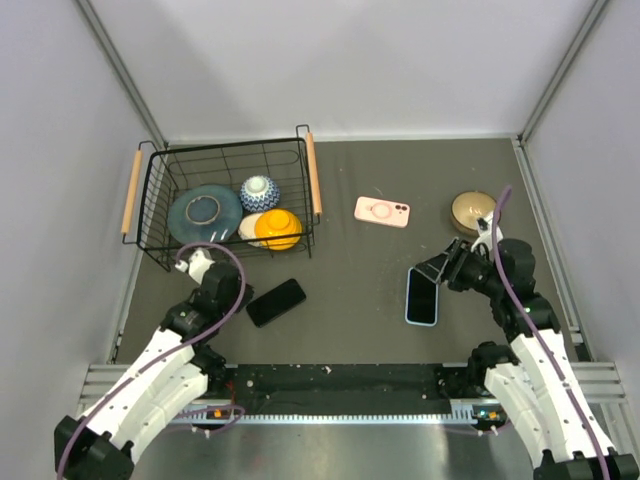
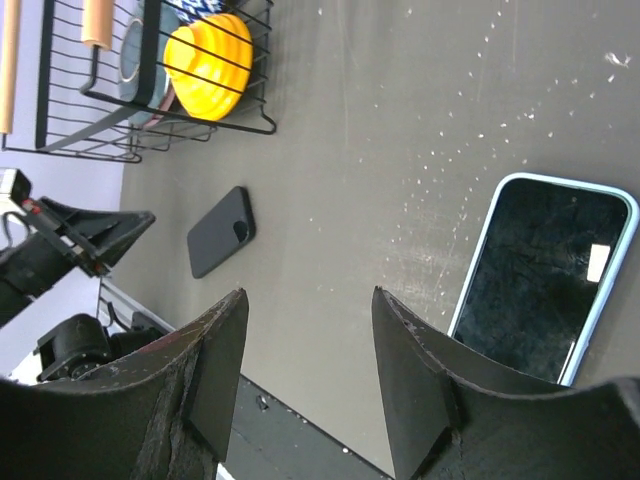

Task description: Put the phone into the phone case

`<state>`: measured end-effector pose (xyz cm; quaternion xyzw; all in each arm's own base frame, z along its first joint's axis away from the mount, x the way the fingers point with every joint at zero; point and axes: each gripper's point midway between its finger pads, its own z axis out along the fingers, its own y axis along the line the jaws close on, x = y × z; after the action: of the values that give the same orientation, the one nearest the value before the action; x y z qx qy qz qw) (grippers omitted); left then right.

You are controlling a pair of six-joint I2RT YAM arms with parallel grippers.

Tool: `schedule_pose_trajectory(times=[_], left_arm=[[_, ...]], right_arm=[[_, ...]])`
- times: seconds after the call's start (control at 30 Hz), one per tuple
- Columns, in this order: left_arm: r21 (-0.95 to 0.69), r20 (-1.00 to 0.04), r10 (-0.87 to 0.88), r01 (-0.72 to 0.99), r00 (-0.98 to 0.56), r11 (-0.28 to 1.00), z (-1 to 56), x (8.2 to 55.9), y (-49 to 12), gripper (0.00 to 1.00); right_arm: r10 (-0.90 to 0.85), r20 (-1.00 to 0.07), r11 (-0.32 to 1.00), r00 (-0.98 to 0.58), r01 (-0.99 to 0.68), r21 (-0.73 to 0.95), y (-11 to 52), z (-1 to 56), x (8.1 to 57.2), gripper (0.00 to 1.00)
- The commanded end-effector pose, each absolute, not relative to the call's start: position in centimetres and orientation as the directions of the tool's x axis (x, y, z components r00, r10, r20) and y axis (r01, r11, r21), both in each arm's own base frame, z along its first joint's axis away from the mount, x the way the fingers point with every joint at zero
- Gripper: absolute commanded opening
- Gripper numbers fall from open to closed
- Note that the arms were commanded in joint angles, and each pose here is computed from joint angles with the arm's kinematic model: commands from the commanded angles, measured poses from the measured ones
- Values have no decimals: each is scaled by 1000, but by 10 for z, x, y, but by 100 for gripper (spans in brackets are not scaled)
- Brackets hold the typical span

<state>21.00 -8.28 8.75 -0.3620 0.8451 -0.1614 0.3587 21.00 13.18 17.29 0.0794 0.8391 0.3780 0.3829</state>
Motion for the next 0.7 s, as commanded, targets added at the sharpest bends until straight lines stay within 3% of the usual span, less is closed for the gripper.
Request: schedule_pose_trajectory(times=[0.0,0.13,0.67], left_arm=[[-601,-584,-702,-364,-408,712,93,235,-85,0],[-576,-629,-718,-442,-298,688,89,241,-60,0],[-450,-606,-657,-487,-449,748,46,241,-69,0]], right_arm=[[420,-628,678,-656,-233,697,138,191,209,53],[389,-639,685,-664,-256,682,138,193,206,53],[394,-652,674,-648,-278,684,139,205,199,56]])
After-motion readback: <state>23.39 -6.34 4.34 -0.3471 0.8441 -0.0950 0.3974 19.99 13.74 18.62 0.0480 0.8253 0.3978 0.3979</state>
